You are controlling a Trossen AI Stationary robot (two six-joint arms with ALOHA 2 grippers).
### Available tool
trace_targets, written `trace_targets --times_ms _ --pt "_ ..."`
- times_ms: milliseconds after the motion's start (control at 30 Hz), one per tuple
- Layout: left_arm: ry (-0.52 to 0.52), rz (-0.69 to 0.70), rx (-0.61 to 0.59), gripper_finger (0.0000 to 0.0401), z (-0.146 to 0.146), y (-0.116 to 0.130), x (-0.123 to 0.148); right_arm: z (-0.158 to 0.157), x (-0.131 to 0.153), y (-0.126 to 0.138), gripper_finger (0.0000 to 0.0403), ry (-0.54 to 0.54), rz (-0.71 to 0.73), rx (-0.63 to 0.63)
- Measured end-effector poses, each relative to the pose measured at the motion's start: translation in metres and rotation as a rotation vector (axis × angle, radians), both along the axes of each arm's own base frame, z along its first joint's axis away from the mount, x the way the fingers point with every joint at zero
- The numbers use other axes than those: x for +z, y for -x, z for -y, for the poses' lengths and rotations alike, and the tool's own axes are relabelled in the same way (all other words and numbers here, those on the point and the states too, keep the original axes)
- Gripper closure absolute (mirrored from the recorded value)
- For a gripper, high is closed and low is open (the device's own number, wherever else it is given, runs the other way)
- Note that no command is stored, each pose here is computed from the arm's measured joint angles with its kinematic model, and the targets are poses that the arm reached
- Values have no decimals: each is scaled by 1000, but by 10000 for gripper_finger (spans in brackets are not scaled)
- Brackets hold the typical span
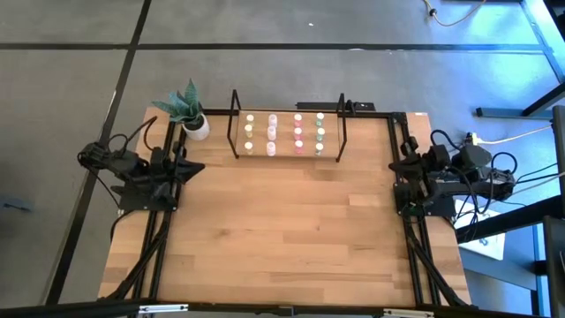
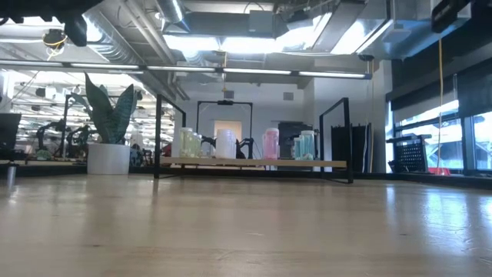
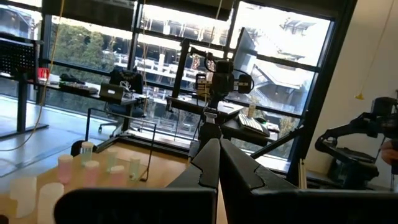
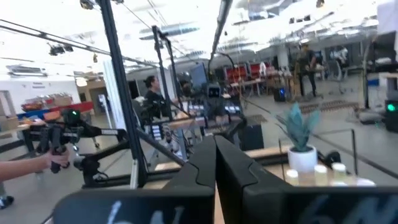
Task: Pick and place medicine bottles onto shelf by color
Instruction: Return to Home Position
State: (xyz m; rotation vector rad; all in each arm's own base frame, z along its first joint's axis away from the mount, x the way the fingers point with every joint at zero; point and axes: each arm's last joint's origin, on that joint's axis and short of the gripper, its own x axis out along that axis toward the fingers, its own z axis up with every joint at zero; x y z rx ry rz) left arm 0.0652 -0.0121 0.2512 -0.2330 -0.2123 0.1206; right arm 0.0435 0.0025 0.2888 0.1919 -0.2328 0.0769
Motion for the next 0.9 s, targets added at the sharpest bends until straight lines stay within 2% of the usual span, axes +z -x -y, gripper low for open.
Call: trace_targets --times_ms 167,600,767,900 --pt "-10 -18 5 401 1 -2 -6 -1 -13 -9 400 -11 -21 10" --pt "7 -49 9 401 11 -25 -70 -4 -76 -43 400 -12 0 61" --pt "0 -100 12 401 11 -26 -75 -5 -104 -52 399 -5 -37 59" --pt "-47 -112 19 401 11 -26 -76 -4 -111 -53 399 -31 -114 38"
